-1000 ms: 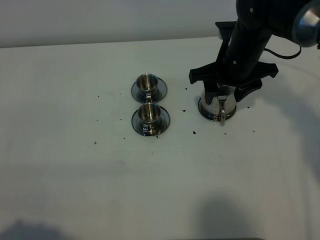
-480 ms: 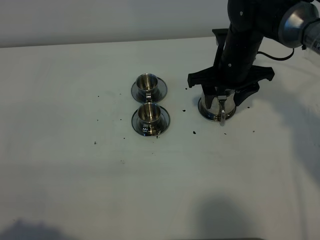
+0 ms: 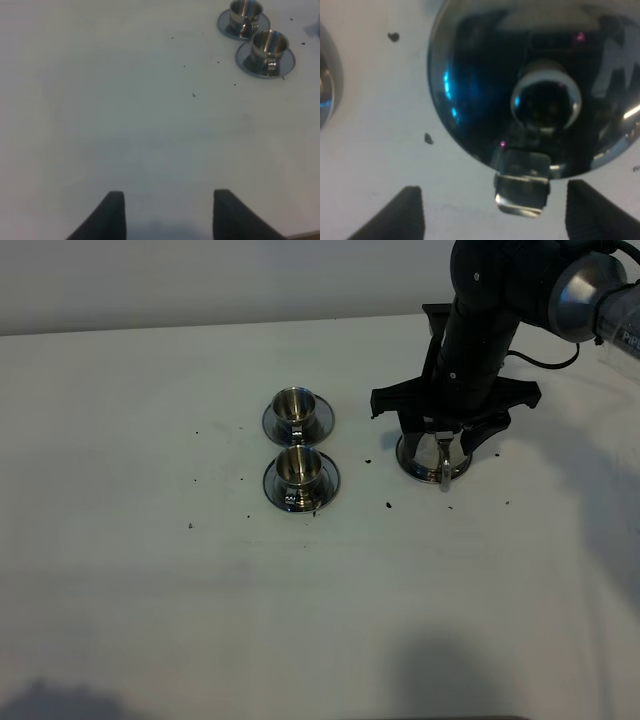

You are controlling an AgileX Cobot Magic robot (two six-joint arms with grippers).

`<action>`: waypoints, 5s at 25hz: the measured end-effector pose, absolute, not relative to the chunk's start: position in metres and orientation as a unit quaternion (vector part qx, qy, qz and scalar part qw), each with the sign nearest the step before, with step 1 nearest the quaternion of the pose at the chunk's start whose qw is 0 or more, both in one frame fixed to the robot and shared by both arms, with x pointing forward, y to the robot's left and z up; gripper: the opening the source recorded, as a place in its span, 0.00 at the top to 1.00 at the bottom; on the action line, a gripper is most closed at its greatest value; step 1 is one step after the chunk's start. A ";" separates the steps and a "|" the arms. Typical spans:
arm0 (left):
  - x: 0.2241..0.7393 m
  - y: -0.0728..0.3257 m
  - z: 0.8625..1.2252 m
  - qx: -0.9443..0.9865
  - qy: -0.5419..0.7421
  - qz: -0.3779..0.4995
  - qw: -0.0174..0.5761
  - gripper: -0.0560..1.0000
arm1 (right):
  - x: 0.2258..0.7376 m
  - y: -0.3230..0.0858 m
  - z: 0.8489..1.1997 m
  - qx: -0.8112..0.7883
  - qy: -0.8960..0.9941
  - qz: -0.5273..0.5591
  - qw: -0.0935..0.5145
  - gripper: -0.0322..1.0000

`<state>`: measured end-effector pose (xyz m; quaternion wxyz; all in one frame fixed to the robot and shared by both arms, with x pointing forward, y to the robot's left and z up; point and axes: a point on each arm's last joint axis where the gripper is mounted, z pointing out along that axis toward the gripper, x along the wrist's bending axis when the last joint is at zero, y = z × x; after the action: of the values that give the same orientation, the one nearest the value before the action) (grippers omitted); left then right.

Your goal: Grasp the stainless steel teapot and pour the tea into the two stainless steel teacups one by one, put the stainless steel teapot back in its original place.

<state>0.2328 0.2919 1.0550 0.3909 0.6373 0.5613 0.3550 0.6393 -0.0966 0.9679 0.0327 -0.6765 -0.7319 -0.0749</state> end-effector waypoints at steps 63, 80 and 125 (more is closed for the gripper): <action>0.233 0.292 1.055 0.638 0.561 0.355 0.391 0.54 | 0.652 -0.103 0.938 -0.685 -0.726 -0.049 -0.019 0.76; 0.233 0.292 1.055 0.638 0.561 0.355 0.391 0.54 | 0.652 -0.104 0.938 -0.675 -0.736 -0.044 -0.029 0.79; 0.233 0.292 1.055 0.637 0.561 0.355 0.391 0.54 | 0.662 -0.104 0.989 -0.528 -0.839 -0.090 -0.092 0.79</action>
<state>0.2328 0.2918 1.0550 0.3911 0.6373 0.5613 0.3547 0.6617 -0.1035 0.9889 -0.0918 -0.5283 -0.8392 -0.0900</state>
